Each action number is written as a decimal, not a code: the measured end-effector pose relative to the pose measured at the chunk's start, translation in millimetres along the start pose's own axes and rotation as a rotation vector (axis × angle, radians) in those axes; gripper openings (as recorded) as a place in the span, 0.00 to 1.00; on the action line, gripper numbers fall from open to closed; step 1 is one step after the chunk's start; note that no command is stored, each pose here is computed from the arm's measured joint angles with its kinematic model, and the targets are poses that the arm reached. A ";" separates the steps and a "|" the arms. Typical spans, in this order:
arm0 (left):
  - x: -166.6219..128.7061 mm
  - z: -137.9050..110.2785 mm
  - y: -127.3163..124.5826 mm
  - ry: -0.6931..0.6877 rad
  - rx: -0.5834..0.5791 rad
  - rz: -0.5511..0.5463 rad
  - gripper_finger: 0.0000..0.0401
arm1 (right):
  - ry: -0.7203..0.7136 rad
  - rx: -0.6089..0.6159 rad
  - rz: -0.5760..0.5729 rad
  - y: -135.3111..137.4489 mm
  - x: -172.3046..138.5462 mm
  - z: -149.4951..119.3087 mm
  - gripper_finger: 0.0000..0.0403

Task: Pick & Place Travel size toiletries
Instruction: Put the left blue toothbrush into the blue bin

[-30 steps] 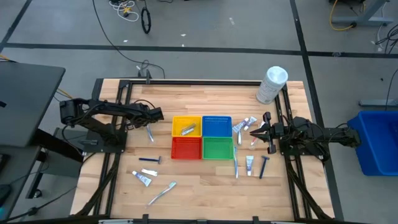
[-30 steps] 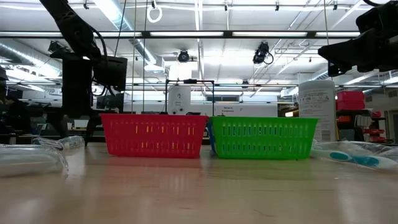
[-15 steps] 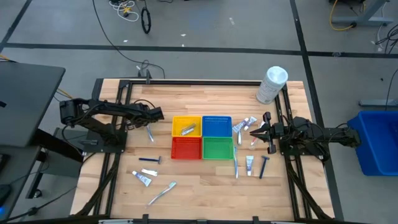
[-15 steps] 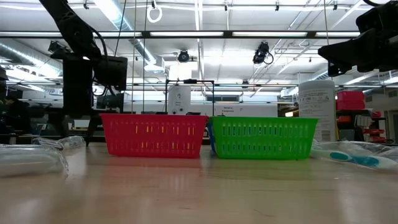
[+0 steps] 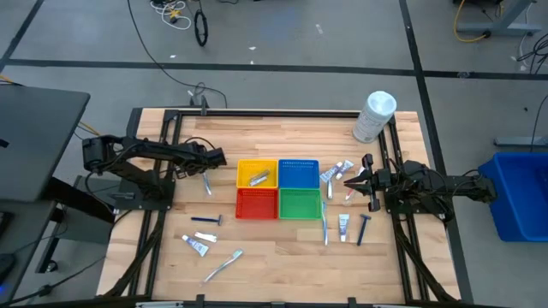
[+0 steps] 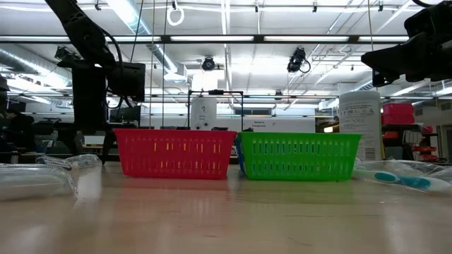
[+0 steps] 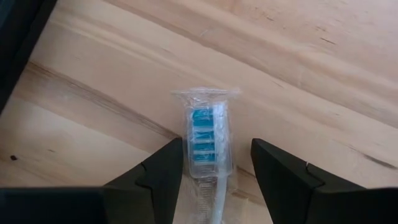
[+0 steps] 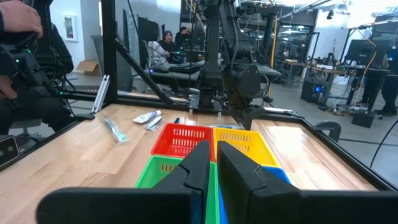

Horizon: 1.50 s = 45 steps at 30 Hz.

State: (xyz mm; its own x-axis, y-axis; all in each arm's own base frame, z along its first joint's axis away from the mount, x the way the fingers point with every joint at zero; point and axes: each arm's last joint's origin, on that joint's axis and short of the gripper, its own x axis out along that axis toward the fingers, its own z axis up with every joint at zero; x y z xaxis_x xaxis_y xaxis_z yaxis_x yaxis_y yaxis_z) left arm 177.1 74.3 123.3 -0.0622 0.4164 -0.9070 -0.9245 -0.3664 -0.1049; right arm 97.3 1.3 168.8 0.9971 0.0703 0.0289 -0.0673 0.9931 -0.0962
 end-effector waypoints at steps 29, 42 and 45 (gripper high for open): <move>-0.3 -0.2 0.1 0.009 0.024 0.003 0.25 | 0.000 0.000 0.000 0.0 0.0 0.0 0.10; -0.4 -0.3 -0.1 0.013 0.114 0.001 0.26 | 0.000 0.000 0.000 0.0 0.0 -0.1 0.10; -0.4 -0.3 0.0 0.013 0.157 0.001 0.26 | 0.000 0.000 0.000 0.0 0.0 0.0 0.10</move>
State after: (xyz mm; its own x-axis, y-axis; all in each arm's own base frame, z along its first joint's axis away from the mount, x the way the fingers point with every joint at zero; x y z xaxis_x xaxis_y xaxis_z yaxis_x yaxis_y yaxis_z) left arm 177.2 73.9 123.5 -0.0596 0.4049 -0.9124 -0.9720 -0.2315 -0.0392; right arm 97.3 1.3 168.9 0.9971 0.0705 0.0290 -0.0674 0.9931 -0.0962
